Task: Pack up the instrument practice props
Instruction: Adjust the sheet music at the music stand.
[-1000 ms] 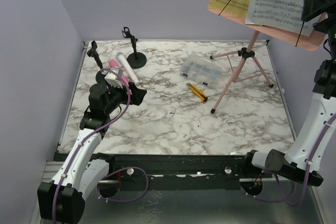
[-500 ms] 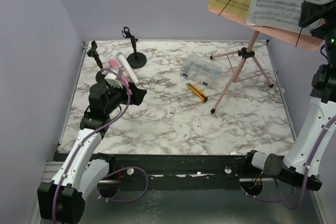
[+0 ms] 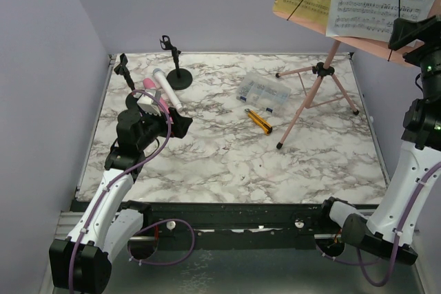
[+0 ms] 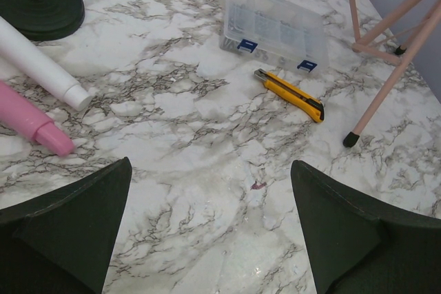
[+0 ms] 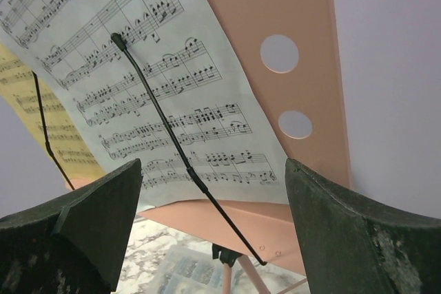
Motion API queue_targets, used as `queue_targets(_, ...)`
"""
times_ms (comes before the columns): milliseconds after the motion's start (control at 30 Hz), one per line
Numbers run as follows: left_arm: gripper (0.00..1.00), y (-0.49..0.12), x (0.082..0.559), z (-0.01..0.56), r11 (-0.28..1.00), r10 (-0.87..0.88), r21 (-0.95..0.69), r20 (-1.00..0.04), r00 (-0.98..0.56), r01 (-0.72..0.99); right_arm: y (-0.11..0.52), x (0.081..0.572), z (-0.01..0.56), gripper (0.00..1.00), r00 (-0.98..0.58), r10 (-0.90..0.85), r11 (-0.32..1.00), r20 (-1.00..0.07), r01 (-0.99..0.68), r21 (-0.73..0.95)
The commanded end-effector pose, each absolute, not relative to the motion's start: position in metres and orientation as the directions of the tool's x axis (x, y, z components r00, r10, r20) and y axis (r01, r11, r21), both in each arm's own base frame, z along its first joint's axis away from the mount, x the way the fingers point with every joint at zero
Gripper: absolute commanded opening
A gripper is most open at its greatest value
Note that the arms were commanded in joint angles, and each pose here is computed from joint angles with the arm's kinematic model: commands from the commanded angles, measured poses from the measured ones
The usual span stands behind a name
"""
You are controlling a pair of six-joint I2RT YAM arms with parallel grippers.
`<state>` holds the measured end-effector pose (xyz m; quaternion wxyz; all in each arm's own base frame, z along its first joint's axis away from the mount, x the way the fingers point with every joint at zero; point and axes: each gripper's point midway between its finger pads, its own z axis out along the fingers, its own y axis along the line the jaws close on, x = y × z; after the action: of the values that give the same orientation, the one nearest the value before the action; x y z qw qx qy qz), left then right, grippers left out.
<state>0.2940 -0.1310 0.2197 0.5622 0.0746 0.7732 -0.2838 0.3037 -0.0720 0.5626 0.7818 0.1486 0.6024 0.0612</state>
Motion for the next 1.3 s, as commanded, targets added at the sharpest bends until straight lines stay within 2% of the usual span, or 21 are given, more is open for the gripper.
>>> queue_targets(0,0.99,-0.129,0.296,0.236,0.836,-0.201,-0.329,-0.928,-0.314,0.44,-0.082,0.301,0.546,0.87,0.238,0.282,0.937,-0.929,0.141,0.32)
queue_targets(267,0.99,-0.129,0.295,0.237,0.835,-0.2,-0.326,-0.93,-0.309,0.443,-0.084,0.311,0.526,0.87,0.188,0.318,0.929,-0.929,0.134,0.345)
queue_targets(933,0.99,-0.129,0.296,0.236,0.838,-0.195,-0.322,-0.931,-0.31,0.441,-0.085,0.336,0.536,0.87,0.186,0.299,0.947,-0.936,0.065,0.315)
queue_targets(1267,0.99,-0.129,0.296,0.236,0.838,-0.195,-0.322,-0.93,-0.311,0.441,-0.059,0.339,0.545,0.87,0.164,0.28,0.959,-0.946,-0.097,0.267)
